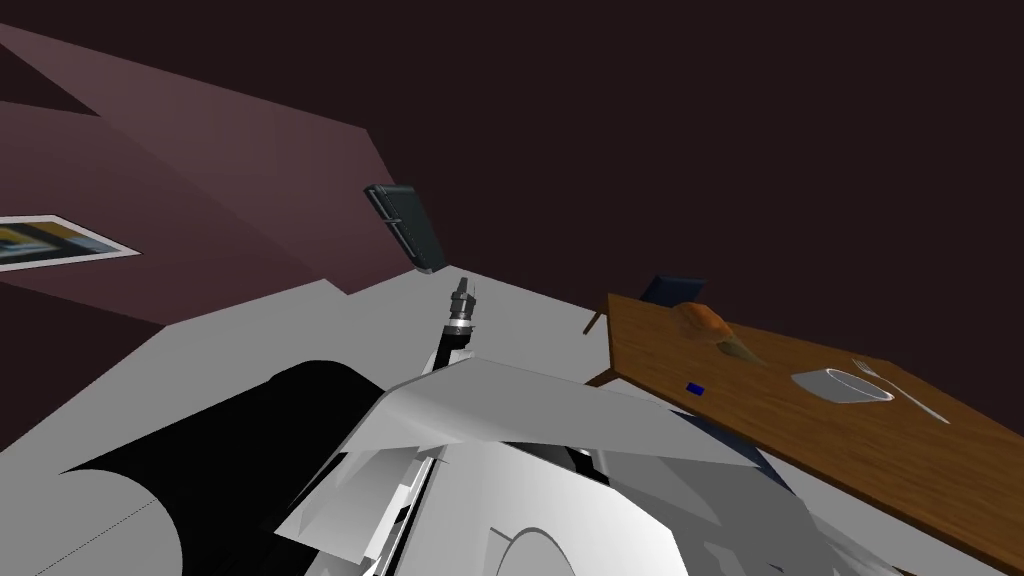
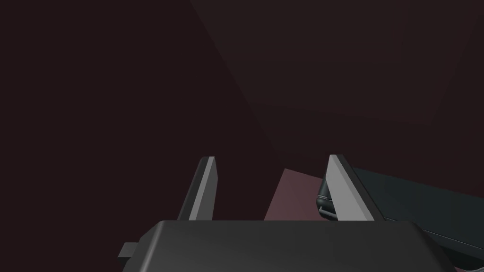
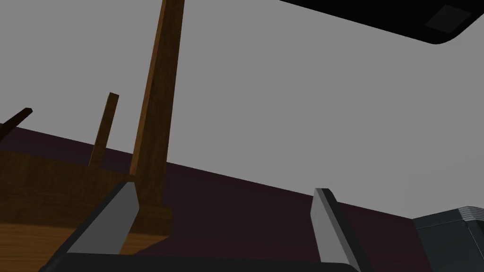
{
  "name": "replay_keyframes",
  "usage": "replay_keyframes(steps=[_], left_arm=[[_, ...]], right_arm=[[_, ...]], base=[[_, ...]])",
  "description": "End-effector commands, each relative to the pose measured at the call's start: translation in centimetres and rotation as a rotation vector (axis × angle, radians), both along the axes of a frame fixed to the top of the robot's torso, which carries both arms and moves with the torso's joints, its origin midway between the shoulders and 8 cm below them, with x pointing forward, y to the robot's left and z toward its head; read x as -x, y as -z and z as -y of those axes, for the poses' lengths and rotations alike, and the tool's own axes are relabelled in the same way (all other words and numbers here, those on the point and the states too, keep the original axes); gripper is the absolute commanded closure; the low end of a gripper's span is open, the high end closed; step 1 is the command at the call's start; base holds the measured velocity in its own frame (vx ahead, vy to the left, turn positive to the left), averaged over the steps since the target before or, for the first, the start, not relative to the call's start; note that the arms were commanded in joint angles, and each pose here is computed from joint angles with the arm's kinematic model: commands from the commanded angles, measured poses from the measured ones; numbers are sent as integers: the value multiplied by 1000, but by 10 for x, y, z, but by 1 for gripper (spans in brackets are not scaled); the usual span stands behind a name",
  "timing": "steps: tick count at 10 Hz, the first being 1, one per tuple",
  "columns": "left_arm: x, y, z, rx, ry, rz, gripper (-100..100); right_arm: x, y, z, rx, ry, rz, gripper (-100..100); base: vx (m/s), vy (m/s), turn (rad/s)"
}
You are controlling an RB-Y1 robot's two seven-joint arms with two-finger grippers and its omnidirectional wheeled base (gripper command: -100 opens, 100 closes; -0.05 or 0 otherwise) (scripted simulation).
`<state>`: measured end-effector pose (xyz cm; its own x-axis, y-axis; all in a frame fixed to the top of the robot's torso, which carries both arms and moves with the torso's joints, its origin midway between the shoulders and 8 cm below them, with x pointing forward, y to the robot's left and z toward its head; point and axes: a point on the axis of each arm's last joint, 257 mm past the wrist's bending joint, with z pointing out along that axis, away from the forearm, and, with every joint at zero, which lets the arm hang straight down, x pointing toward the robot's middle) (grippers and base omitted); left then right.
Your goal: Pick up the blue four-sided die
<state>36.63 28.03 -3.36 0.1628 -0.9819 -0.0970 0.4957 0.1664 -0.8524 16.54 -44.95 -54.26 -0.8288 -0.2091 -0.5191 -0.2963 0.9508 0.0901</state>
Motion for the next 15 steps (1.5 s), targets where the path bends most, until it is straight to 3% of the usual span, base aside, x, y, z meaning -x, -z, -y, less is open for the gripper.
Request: replay_keyframes(steps=[1,2,3,5,6,7,9,10,11,13,15], left_arm=[[0,0,0,0,0,0,0],[0,0,0,0,0,0,0],[0,0,0,0,0,0,0],[0,0,0,0,0,0,0],[0,0,0,0,0,0,0],[0,0,0,0,0,0,0],[0,0,0,0,0,0,0],[0,0,0,0,0,0,0],[0,0,0,0,0,0,0],[0,0,0,0,0,0,0],[0,0,0,0,0,0,0]], right_arm=[[9,2,14,26,5,-20,-100],[9,2,14,26,5,-20,-100],[25,3,38,81,-27,-59,-100],[31,4,47,96,-16,-72,-100],[48,4,72,152,-42,-115,-100],[52,4,77,161,-35,-122,-100],[87,-4,131,272,-69,-212,-100],[87,-4,131,272,-69,-212,-100],[100,-10,153,318,-84,-249,-100],[99,-9,152,315,-86,-246,-100],[122,-22,190,395,-106,-313,-100]], base=[[0,-32,-63],[0,-9,-29],[3,-26,281],[1,-36,62],[4,-42,190],[9,-45,191],[22,-79,284],[35,-93,136],[32,-89,244],[20,-55,50],[35,-84,274]])
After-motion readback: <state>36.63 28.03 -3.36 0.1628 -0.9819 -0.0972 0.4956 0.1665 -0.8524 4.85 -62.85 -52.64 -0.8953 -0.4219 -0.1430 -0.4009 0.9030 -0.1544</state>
